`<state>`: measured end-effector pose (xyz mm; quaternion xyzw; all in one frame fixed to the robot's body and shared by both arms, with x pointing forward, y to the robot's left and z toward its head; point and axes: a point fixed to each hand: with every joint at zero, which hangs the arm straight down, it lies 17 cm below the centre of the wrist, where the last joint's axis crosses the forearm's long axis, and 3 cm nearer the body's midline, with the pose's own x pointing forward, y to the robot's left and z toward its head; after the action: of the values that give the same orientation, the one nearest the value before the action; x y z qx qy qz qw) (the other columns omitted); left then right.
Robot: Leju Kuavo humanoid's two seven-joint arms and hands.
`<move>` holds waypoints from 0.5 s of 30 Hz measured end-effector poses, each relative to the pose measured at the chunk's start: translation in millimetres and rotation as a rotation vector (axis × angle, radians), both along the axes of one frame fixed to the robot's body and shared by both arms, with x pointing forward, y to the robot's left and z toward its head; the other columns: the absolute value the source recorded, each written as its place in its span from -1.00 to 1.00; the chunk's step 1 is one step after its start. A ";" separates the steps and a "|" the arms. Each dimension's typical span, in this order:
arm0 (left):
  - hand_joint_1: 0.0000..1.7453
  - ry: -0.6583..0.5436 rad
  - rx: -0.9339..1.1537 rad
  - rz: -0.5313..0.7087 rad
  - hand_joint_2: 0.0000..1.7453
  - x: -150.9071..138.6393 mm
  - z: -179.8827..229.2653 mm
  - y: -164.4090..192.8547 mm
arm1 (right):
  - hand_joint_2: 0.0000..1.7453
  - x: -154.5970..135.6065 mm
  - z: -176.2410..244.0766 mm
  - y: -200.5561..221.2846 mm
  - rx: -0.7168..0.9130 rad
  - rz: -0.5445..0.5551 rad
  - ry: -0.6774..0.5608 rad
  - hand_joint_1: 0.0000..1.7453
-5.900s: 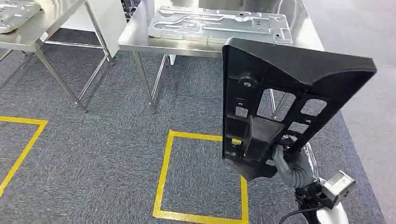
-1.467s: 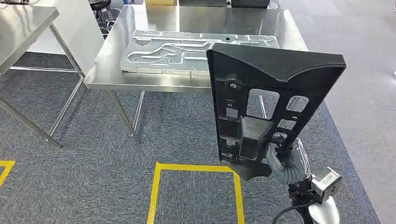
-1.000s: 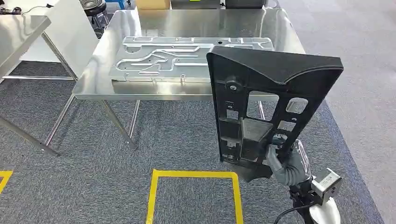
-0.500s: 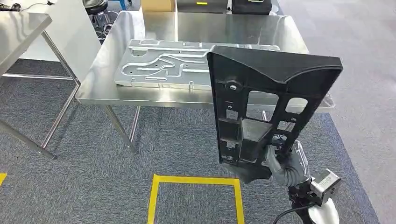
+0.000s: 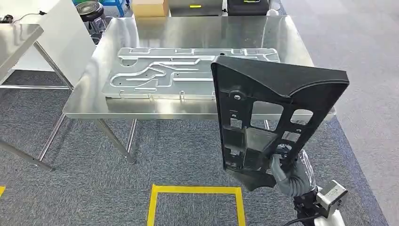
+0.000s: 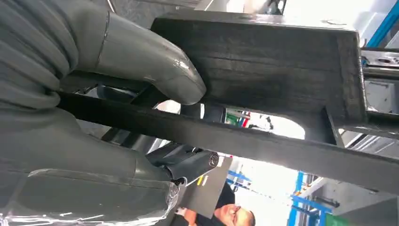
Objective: Take the parts from the cabinet and place them on the table.
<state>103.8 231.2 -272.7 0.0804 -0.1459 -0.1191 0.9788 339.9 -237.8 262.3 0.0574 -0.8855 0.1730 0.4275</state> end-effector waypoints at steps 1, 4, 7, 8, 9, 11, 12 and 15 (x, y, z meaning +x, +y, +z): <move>-1.00 0.001 0.002 0.000 1.00 -0.9 -0.2 0.4 | 1.00 0.3 0.2 0.0 0.000 0.000 0.000 1.00; -1.00 0.009 0.004 -0.001 1.00 -6.0 -1.1 1.7 | 1.00 1.2 0.6 -0.2 -0.001 -0.002 0.001 1.00; -1.00 0.012 0.005 -0.001 1.00 -8.3 -1.6 2.6 | 1.00 0.9 0.6 0.2 -0.001 -0.001 0.002 1.00; -1.00 0.013 0.002 -0.002 1.00 -8.1 -1.5 1.3 | 1.00 1.3 1.5 0.4 -0.001 -0.001 0.000 1.00; -1.00 0.015 0.002 -0.002 1.00 -8.3 -1.5 1.0 | 1.00 1.3 2.6 0.9 -0.001 0.001 -0.003 1.00; -1.00 0.013 0.002 -0.002 1.00 -7.0 -1.3 1.0 | 1.00 2.5 5.3 0.9 0.000 0.001 -0.011 1.00; -1.00 0.013 0.002 -0.002 1.00 -7.1 -1.4 1.0 | 1.00 2.4 4.7 0.9 0.000 0.001 -0.009 1.00; -1.00 0.020 0.002 0.001 1.00 -10.9 -2.0 1.1 | 1.00 2.6 3.4 1.1 -0.001 0.002 -0.005 1.00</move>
<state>92.9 232.3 -274.7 0.0801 -0.1360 -0.1193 0.9802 342.5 -236.7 265.6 0.0578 -0.8864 0.1740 0.4251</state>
